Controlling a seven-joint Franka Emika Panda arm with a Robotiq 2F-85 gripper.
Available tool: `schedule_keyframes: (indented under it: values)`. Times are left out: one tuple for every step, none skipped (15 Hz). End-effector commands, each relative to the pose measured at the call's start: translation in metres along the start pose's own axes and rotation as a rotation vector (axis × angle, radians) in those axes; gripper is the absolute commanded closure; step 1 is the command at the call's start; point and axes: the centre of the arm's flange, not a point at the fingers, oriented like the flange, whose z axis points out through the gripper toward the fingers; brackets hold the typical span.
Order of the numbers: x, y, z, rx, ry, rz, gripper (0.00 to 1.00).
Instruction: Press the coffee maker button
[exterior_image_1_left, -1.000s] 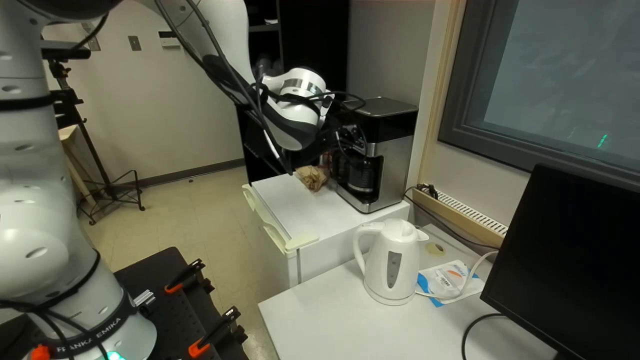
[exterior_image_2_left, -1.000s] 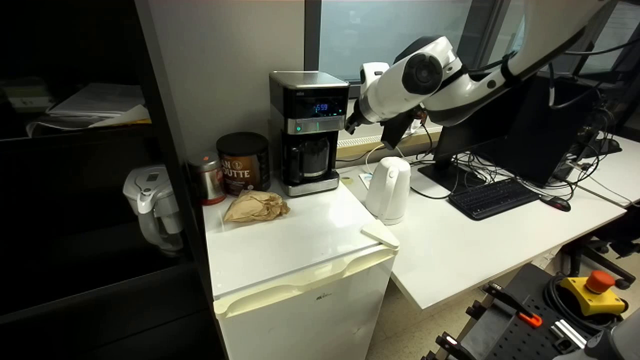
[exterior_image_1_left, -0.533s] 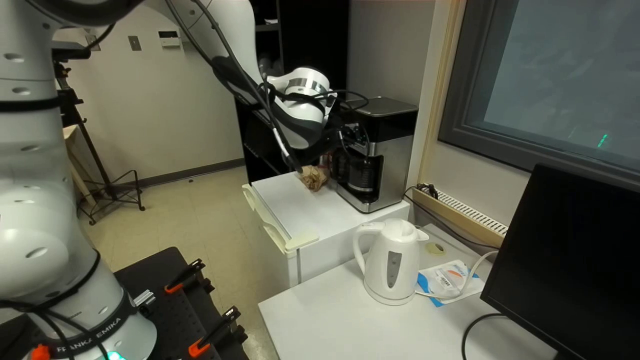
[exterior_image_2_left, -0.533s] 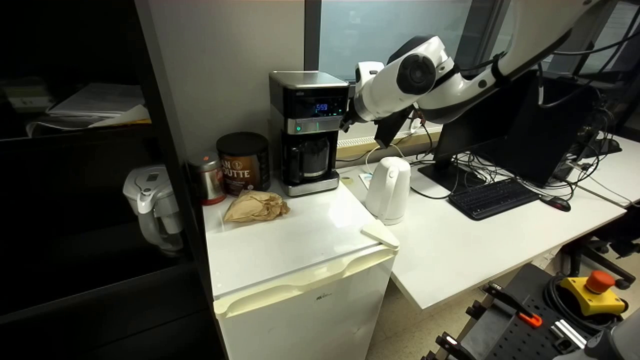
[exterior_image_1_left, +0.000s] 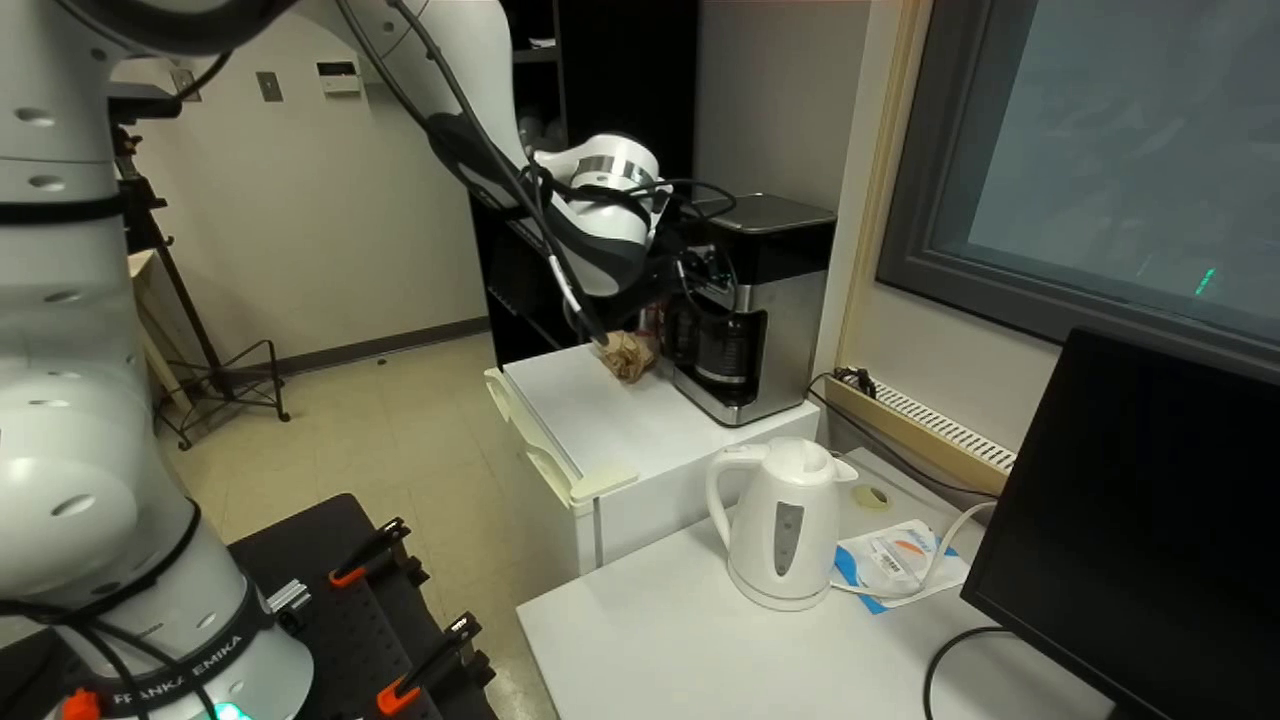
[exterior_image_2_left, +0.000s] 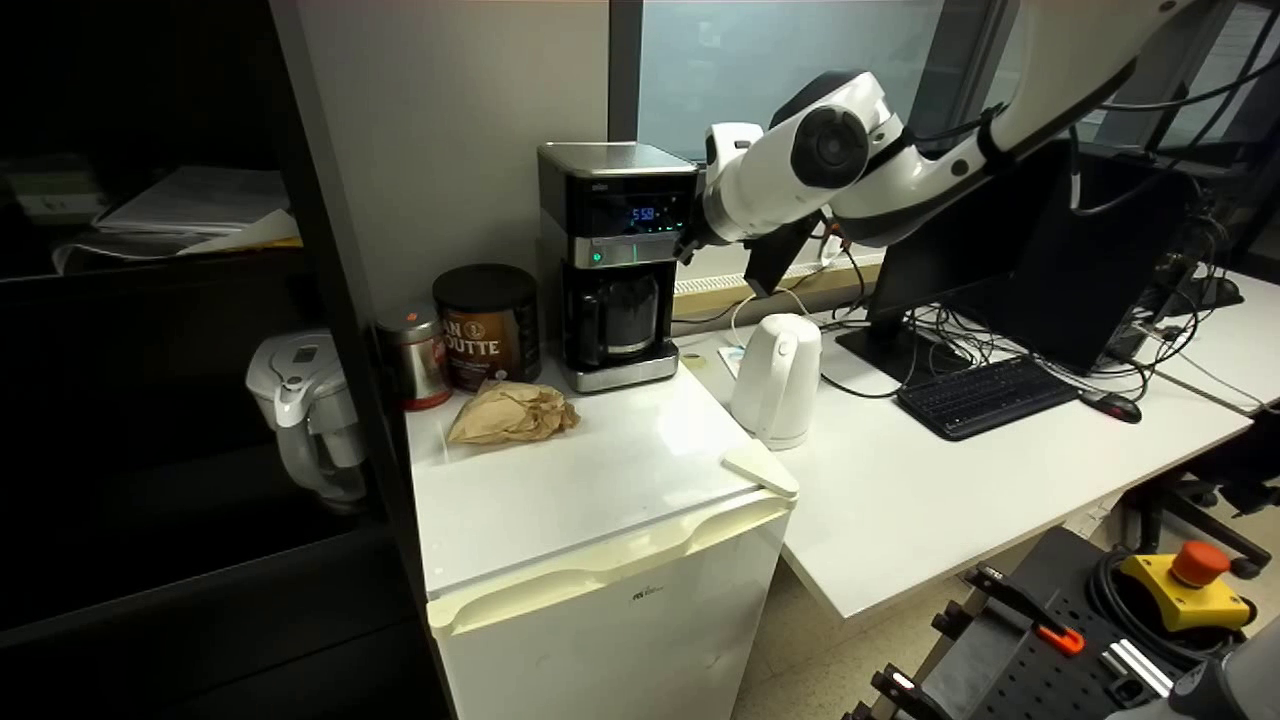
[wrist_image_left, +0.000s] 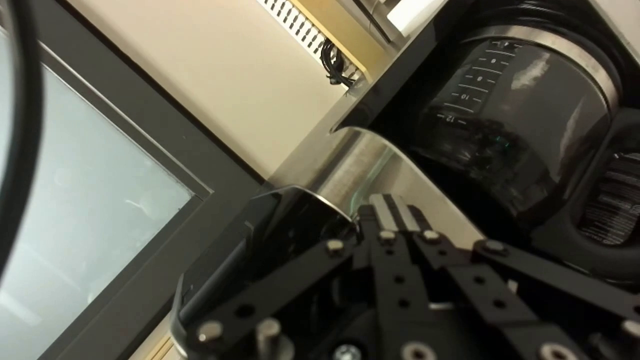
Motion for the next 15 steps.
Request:
schedule_keyframes:
  values:
    - [0.006,0.001,0.008,0.007,0.035,0.001,0.99]
    - [0.006,0.001,0.006,0.008,0.035,-0.005,0.99]
    - [0.005,0.0,0.004,0.009,0.037,-0.01,0.99]
    - [0.004,-0.003,0.0,0.018,0.031,-0.022,0.99]
    - [0.003,-0.007,-0.004,0.026,0.024,-0.027,0.99]
    - [0.002,-0.012,-0.008,0.037,0.027,-0.036,0.99]
    - [0.002,-0.017,-0.012,0.049,0.019,-0.04,0.99]
    - [0.001,-0.024,-0.017,0.062,0.019,-0.051,0.99]
    - [0.001,-0.031,-0.021,0.069,0.018,-0.059,0.99]
    - [0.001,-0.039,-0.025,0.08,0.016,-0.075,0.99]
    - [0.001,-0.046,-0.03,0.089,0.017,-0.091,0.99]
    - [0.001,-0.054,-0.034,0.098,0.015,-0.106,0.99]
    - [0.001,-0.062,-0.038,0.104,0.016,-0.125,0.99]
    - [0.001,-0.069,-0.043,0.11,0.013,-0.143,0.99]
    - [0.0,-0.074,-0.047,0.116,0.013,-0.161,0.99]
